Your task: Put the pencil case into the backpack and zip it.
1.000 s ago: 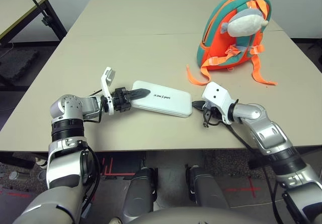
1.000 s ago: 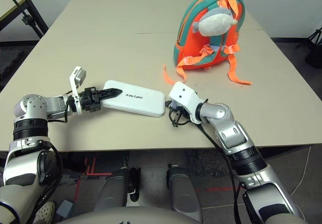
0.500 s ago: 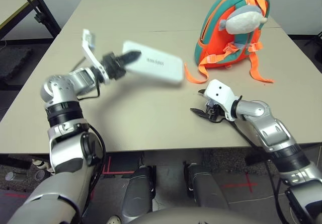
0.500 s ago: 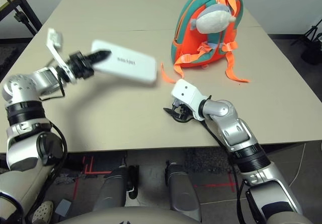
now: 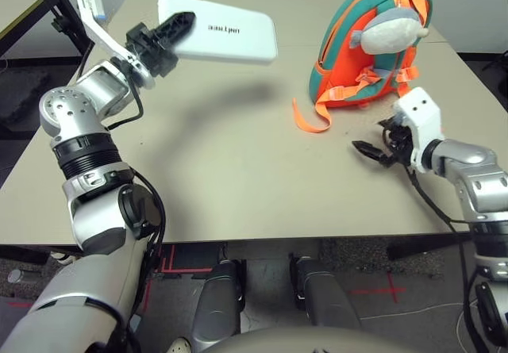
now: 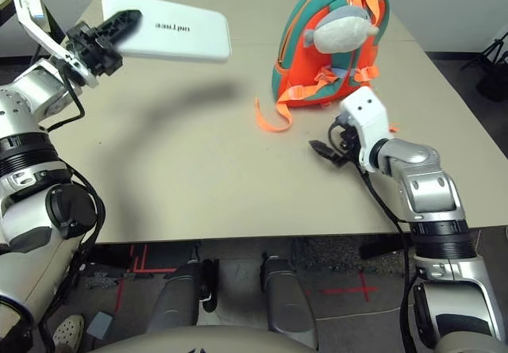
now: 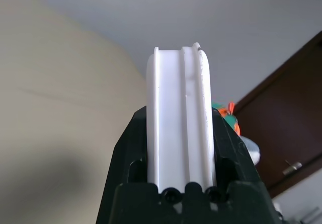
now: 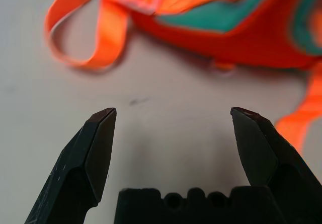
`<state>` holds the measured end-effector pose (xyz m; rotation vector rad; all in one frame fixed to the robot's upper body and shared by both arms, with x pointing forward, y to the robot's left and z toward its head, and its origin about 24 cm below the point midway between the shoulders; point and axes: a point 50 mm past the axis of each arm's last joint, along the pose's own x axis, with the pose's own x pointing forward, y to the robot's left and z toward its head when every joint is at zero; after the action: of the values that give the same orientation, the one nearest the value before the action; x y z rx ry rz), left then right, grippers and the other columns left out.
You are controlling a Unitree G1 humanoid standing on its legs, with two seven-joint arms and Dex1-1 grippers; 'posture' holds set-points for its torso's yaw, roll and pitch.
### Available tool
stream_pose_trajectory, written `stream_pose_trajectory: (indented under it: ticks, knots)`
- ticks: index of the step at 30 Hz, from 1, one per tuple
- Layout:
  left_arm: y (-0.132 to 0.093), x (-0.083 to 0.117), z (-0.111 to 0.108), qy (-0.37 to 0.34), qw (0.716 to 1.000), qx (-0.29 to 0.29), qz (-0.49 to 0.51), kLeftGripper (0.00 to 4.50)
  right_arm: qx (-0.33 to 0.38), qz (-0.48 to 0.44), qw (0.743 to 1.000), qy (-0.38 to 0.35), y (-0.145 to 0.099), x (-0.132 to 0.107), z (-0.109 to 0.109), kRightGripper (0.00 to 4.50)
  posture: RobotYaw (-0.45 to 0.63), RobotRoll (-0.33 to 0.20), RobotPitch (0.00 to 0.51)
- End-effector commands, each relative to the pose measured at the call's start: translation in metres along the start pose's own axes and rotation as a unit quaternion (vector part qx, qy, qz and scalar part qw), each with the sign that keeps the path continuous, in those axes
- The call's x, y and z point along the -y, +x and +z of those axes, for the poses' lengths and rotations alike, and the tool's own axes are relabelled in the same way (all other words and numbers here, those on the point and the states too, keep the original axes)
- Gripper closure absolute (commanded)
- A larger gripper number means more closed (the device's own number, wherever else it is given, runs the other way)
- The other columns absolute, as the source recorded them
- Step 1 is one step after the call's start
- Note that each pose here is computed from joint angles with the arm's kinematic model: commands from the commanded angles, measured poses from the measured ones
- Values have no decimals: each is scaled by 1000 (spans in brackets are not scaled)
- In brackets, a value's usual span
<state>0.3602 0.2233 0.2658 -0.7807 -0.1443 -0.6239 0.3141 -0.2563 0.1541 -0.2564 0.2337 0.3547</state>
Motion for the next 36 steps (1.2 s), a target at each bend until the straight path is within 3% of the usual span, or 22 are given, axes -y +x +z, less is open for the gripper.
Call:
stream_pose_trajectory:
  ticks: [1, 6, 16, 26, 36]
  knots:
    - [5, 8, 15, 47, 998, 51, -12, 3163, 31, -46, 998, 34, 1, 12, 7, 0, -175, 0, 133]
    - [9, 8, 20, 69, 994, 82, -13, 3163, 79, -88, 990, 73, 10, 21, 23, 0, -181, 0, 129]
    - [10, 5, 18, 83, 993, 78, -12, 3163, 128, -96, 982, 105, 42, 30, 45, 0, -165, 0, 123]
    - [10, 6, 15, 88, 993, 73, -13, 3163, 129, -88, 982, 102, 73, 27, 53, 0, -152, 0, 117]
    - [12, 6, 10, 89, 994, 69, -12, 3163, 145, -68, 983, 94, 76, 23, 54, 0, -150, 0, 116]
